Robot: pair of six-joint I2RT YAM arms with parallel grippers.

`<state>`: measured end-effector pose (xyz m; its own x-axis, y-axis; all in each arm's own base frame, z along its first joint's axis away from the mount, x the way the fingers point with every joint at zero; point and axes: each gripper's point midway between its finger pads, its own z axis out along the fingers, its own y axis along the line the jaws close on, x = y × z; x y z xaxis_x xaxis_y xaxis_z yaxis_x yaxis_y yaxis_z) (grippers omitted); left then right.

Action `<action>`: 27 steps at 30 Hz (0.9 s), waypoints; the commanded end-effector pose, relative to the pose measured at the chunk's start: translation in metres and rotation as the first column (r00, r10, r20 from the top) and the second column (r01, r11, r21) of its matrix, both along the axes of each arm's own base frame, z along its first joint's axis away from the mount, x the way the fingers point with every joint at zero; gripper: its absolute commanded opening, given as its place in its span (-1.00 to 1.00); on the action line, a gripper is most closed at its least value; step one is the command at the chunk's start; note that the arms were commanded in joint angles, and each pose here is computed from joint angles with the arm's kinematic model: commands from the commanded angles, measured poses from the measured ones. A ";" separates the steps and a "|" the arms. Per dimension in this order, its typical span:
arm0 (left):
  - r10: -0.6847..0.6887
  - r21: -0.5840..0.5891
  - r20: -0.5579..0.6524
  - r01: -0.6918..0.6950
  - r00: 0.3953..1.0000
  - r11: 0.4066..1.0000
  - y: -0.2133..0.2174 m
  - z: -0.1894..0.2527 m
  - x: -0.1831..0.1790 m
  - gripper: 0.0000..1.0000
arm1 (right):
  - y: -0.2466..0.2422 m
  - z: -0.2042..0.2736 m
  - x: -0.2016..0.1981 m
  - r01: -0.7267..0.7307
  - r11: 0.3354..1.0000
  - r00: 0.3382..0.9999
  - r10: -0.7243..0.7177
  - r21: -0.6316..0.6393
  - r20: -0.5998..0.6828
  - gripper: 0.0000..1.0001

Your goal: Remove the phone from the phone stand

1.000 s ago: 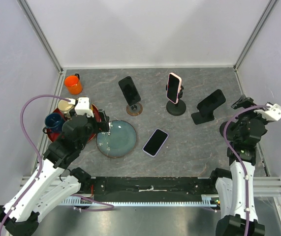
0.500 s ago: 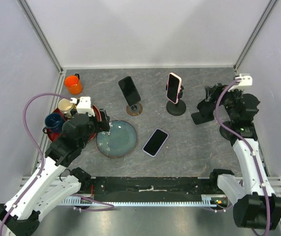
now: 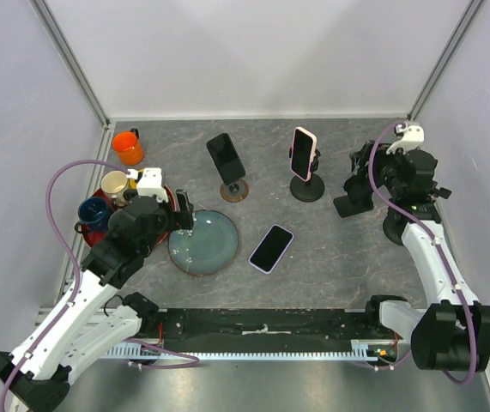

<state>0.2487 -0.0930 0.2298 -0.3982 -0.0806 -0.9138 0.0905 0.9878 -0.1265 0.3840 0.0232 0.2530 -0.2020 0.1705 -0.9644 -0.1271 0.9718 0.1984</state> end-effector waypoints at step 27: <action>-0.040 -0.007 0.016 0.040 0.999 0.999 -0.006 0.002 0.002 0.95 | -0.055 -0.068 0.005 0.143 0.979 0.961 -0.102 0.148 -0.257 0.50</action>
<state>0.2480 -0.0959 0.2292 -0.4053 -0.0821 -0.9105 0.1079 0.9847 -0.1368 0.3855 -0.0356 0.1778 -0.4171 0.3582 -0.8353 0.1092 0.9322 0.3452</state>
